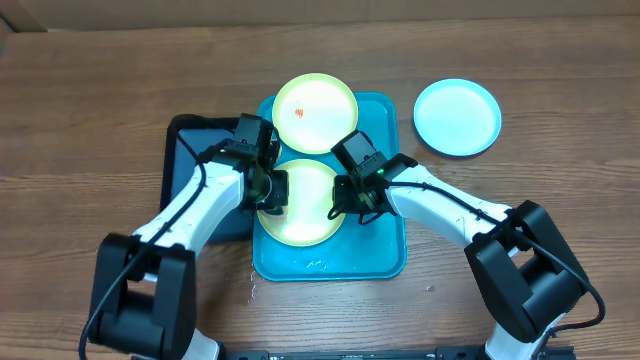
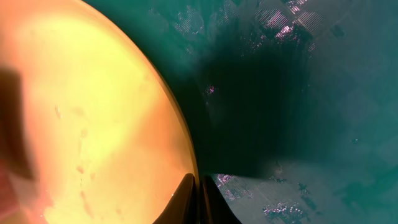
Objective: Clean dirty plates on tray and stack at the side
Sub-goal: 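Rub the sponge in circles across the yellow plate's surface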
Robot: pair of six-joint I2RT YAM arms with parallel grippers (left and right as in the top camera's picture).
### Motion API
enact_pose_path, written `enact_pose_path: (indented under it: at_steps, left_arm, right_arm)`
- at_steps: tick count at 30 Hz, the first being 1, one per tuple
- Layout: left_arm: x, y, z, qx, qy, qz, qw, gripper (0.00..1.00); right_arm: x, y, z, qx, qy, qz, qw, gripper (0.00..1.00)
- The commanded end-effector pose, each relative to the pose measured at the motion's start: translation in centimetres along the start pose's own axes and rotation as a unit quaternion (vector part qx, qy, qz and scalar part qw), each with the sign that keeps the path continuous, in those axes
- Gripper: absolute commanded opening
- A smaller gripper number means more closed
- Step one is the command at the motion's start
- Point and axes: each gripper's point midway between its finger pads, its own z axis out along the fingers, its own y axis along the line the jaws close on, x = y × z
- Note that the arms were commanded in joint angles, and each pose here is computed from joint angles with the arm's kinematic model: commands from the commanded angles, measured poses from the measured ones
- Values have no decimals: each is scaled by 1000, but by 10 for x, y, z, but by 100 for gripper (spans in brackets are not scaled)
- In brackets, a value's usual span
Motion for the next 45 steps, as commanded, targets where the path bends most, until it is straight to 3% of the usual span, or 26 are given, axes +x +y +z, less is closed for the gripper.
enact_pose_path:
  at_steps: [1, 10, 16, 25, 28, 33, 40, 45]
  left_arm:
    - [10, 0, 18, -3, 29, -4, 1000, 4]
    - [38, -40, 47, 108, 111, -8, 988, 4]
    - [35, -76, 38, 203, 113, 13, 973, 4]
    - [-30, -84, -21, 250, 20, 12, 968, 4]
    - [-38, -82, -49, 239, -1, 15, 971, 4]
    - [-35, -63, -74, 155, -32, 15, 987, 4]
    - [-12, -35, -63, 37, -4, 14, 999, 4]
    - [-5, -26, -51, -8, 3, 20, 1000, 4]
  right_arm:
    - [1, 0, -1, 1, -4, -5, 1000, 4]
    - [1, 0, -1, 0, -4, -5, 1000, 4]
    - [1, 0, -1, 0, -4, -5, 1000, 4]
    - [4, 0, -1, -1, 3, -5, 1000, 4]
    - [6, 3, -1, -9, 10, -3, 1000, 4]
    - [8, 2, -1, -7, 14, -3, 1000, 4]
    - [8, 2, -1, -7, 14, -2, 1000, 4]
    - [8, 2, -1, -7, 14, -2, 1000, 4]
